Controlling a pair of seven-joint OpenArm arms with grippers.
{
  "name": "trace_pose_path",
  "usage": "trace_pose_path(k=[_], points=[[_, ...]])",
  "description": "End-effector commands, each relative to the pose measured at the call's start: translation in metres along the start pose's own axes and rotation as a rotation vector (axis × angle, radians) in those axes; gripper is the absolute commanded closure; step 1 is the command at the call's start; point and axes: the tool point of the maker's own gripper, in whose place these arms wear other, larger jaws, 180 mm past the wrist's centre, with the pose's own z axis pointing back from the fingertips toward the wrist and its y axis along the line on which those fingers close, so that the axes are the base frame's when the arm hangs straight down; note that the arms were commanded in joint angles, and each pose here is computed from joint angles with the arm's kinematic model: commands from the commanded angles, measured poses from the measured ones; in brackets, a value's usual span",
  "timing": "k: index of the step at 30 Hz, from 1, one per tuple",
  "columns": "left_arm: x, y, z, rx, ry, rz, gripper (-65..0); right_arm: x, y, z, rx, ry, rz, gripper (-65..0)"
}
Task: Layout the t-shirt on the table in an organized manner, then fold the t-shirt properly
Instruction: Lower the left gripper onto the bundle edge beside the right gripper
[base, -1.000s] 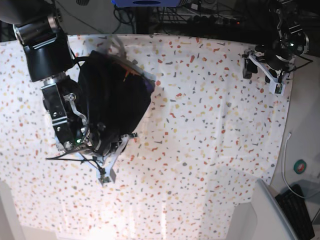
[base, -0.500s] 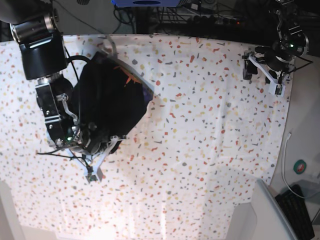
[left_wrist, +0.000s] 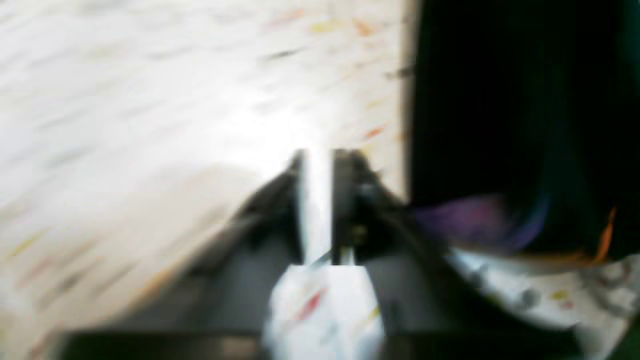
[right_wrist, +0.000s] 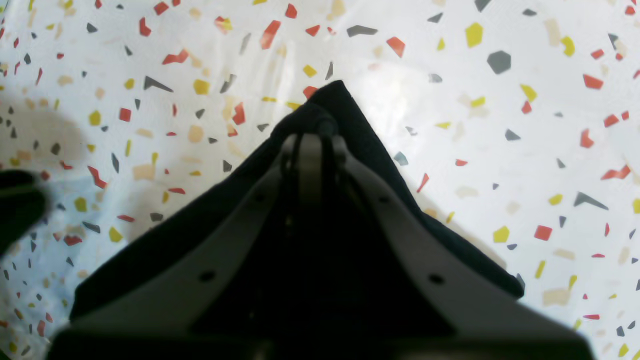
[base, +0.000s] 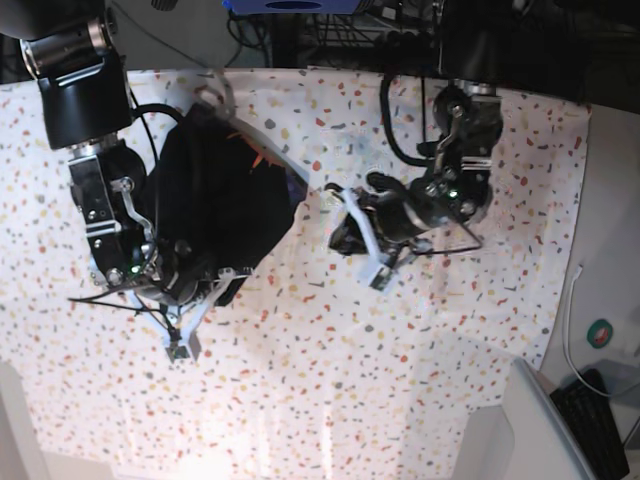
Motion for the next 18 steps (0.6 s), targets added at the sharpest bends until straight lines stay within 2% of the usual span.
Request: trace_pose_path(k=[1, 4, 9, 13, 18], points=[[0.016, -0.001, -0.008, -0.016, -0.024, -0.006, 0.0, 0.021, -0.002, 0.005, -0.004, -0.057, 0.0, 0.0], [0.022, -0.017, -0.034, -0.071, 0.001, 0.03, 0.0, 0.021, -0.003, 0.006, -0.005, -0.057, 0.0, 0.0], [0.034, -0.04, -0.052, -0.127, -0.079, 0.064, 0.0, 0.021, -0.003, 0.006, -0.005, -0.055, 0.0, 0.0], [0.011, -0.062, -0.064, -0.183, 0.001, 0.032, 0.0, 0.021, -0.003, 0.006, -0.005, -0.055, 0.0, 0.0], [-0.022, -0.061, -0.056, -0.176, 0.053, 0.039, 0.0, 0.022, -0.003, 0.006, -0.006, -0.058, 0.001, 0.0]])
